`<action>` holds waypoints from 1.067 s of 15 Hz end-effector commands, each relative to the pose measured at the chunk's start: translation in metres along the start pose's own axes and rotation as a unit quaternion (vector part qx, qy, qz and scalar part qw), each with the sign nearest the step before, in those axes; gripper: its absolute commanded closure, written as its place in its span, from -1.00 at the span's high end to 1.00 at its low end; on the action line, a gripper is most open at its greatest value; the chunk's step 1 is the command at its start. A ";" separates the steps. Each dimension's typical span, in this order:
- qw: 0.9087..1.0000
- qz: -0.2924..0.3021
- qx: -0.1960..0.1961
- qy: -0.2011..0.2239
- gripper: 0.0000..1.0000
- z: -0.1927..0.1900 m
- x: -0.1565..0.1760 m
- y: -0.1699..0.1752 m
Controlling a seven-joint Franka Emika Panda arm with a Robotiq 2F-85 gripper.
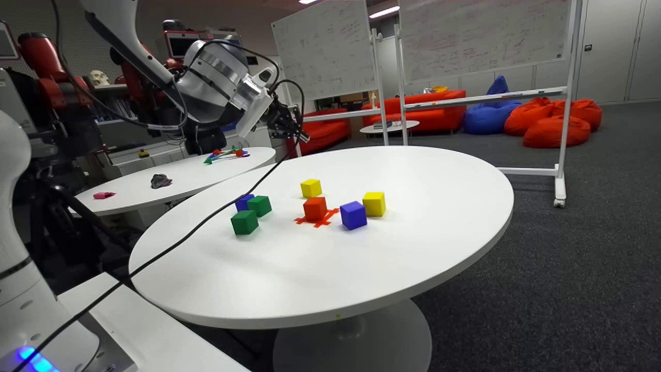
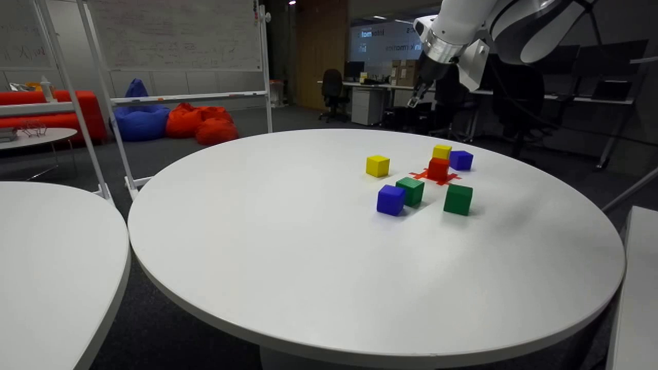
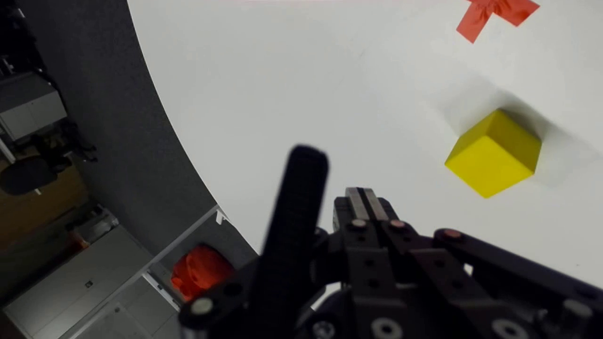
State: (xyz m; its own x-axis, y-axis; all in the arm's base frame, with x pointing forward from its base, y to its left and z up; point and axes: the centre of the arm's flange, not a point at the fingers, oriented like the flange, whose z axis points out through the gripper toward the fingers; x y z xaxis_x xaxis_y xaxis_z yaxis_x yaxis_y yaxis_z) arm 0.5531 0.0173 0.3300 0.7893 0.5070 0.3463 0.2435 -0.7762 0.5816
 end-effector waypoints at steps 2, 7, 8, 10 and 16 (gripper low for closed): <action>1.000 -0.003 -0.001 -0.008 -0.98 0.006 -0.004 -0.003; 1.000 -0.008 -0.002 -0.013 -0.98 0.011 -0.006 -0.007; 1.000 -0.008 -0.002 -0.013 -0.98 0.011 -0.006 -0.007; 1.000 -0.008 -0.002 -0.013 -0.98 0.011 -0.006 -0.007; 1.000 -0.008 -0.002 -0.013 -0.98 0.011 -0.006 -0.006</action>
State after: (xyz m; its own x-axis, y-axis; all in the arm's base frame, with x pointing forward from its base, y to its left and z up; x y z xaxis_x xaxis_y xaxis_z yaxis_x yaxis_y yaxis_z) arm 0.5530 0.0150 0.3159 0.8004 0.5085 0.3173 0.2531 -0.7667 0.5900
